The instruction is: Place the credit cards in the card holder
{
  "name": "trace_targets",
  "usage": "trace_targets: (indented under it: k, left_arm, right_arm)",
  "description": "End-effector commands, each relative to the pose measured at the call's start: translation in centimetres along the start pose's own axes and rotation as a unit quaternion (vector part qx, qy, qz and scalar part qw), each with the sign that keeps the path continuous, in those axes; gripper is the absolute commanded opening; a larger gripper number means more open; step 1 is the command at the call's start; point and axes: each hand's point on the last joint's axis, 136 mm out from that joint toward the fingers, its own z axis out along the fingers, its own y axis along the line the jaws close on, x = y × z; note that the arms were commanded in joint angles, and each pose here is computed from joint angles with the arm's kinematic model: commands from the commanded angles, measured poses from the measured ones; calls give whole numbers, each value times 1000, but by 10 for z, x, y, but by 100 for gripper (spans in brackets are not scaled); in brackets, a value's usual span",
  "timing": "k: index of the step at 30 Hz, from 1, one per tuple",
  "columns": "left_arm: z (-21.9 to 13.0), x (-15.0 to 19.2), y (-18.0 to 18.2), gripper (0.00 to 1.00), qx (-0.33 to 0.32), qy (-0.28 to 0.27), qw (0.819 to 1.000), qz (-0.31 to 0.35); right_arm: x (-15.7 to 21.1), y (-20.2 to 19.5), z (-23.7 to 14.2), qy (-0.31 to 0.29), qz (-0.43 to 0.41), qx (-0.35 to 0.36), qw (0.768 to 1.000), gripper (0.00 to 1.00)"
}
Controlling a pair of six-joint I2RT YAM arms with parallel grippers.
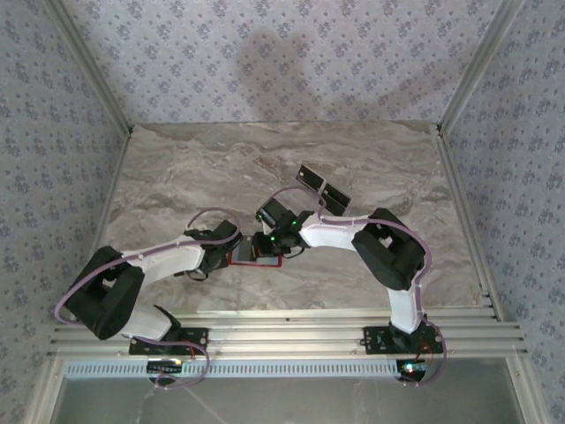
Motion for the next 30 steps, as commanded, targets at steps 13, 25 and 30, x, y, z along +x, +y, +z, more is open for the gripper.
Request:
trace_targets:
  k: [13,25,30]
  left_arm:
    - [-5,10,-50,100,94,31,995,-3]
    - [-17,-1,-53,100,107,21,994,-1]
    - [-27,-7,-48,100,109,11,994,1]
  right_arm:
    - [-14,27,5,-1,-2,-30,1000,4]
    - [15,-25,-11,-4,16,23,1000,4]
    - [39,-49,-10,20,20,44,999,3]
